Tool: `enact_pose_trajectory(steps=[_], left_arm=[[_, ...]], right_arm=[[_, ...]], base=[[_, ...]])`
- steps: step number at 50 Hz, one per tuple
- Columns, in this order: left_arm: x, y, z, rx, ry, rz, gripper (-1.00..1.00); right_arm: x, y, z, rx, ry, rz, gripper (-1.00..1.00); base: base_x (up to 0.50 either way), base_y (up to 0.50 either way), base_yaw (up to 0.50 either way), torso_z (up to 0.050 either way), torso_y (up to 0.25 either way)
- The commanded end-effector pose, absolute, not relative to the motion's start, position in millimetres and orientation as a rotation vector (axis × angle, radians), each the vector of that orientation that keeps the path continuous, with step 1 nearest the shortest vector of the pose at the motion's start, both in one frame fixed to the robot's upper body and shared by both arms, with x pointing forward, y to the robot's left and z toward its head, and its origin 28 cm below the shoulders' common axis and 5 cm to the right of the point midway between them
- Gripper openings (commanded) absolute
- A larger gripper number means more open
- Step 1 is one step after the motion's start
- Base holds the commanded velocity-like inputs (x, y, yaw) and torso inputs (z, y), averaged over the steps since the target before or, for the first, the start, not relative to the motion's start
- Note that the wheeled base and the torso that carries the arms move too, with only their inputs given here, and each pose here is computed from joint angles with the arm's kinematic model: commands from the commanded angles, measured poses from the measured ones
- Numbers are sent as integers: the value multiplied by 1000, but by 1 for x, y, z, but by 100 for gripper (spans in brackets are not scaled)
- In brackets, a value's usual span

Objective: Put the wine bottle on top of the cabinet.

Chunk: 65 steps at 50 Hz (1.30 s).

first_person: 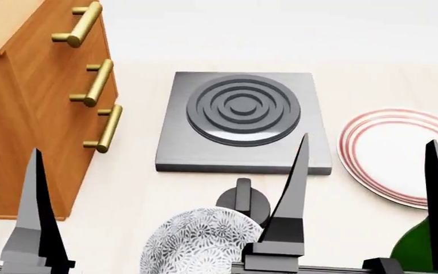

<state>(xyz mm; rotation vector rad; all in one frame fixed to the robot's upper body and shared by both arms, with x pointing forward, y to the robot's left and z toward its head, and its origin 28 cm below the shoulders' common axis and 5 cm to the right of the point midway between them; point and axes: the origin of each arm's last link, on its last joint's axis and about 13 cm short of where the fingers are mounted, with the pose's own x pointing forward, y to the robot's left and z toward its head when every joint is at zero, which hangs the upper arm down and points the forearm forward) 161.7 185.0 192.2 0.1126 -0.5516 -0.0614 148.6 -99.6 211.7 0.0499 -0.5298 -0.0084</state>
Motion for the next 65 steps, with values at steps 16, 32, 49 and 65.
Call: enact_pose_trajectory(steps=[16, 32, 49, 65], left_arm=[[162, 185, 192, 98, -547, -52, 100], [162, 184, 193, 106, -553, -54, 100], [162, 185, 193, 106, -557, -54, 100], [161, 184, 192, 96, -553, -59, 100]], right_arm=[[149, -108, 212, -47, -513, -69, 100], [163, -140, 247, -123, -560, -199, 100], [190, -157, 206, -111, -424, -283, 100], [202, -163, 162, -83, -300, -315, 100]], base=[[0, 0, 0, 0, 0], [0, 0, 0, 0, 0], [0, 0, 0, 0, 0], [0, 0, 0, 0, 0]])
